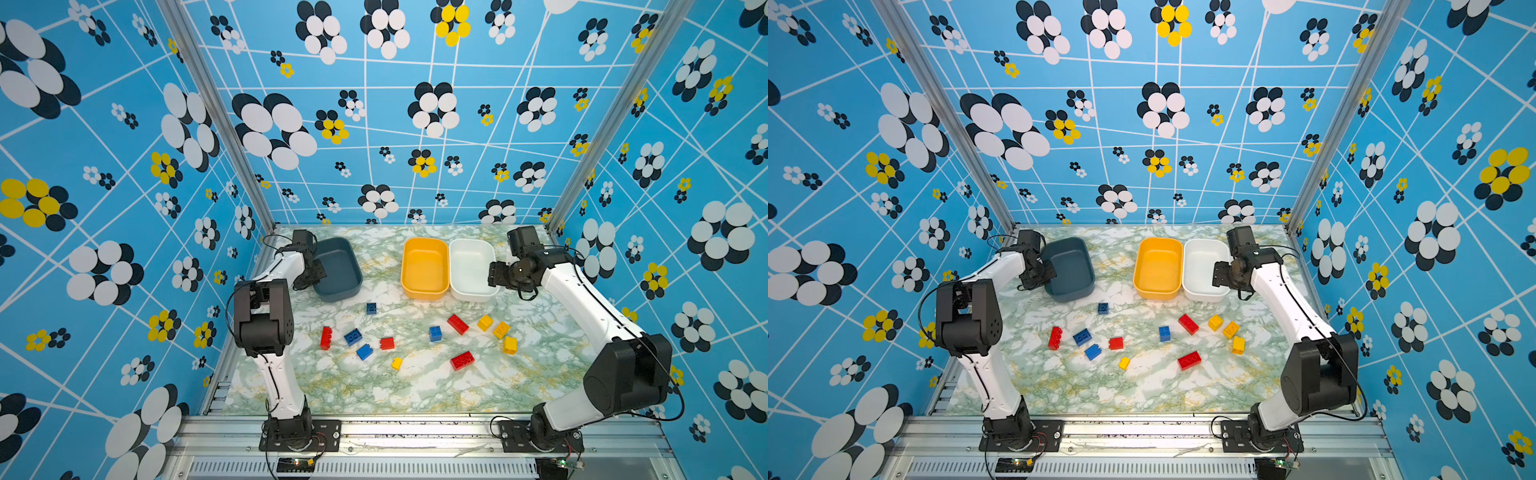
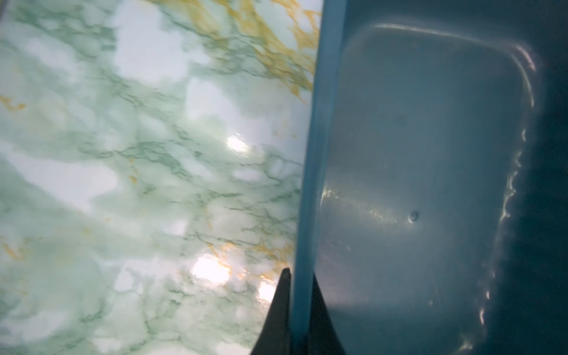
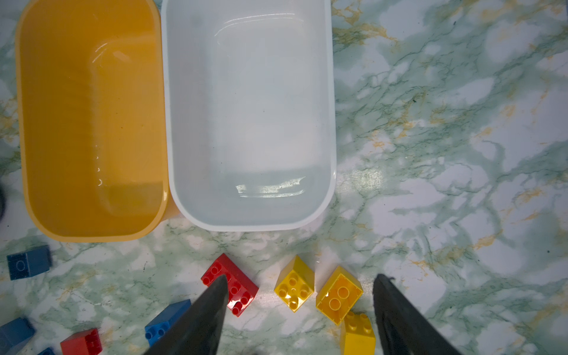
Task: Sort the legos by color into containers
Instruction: 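Slide the teal bin with the left gripper against the yellow bin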
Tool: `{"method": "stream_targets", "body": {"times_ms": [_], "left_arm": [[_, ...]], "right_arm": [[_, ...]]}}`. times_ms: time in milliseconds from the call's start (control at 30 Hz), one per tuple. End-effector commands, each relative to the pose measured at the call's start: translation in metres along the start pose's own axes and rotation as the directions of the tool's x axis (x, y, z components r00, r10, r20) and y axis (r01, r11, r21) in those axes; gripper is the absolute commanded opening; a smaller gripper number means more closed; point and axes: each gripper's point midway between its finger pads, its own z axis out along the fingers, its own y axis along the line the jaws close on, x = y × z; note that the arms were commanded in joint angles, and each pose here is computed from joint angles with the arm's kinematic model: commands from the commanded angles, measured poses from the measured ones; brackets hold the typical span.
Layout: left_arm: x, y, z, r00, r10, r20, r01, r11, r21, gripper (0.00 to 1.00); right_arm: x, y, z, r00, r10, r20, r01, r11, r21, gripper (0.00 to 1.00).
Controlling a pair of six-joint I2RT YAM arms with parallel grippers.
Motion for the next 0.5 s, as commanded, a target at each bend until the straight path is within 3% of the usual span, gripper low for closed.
{"method": "stream_targets", "body": {"times_ms": [0,467], "left_arm": [[-0.003,-0.019,0.003,0.996,0.087,-0.007,-0.087,0.996,0.007,0.00],[0.007,-0.104,0.012,0.928,0.372,-0.034,-0.366,0.922,0.125,0.00]], "right_arm": [[-0.003,0.001,-0.001,1.000,-0.020,0.010,0.020,1.000,0.008,0.76],[-0.002,0.000,-0.004,1.000,-0.026,0.011,0.026,1.000,0.007,0.76]]}}
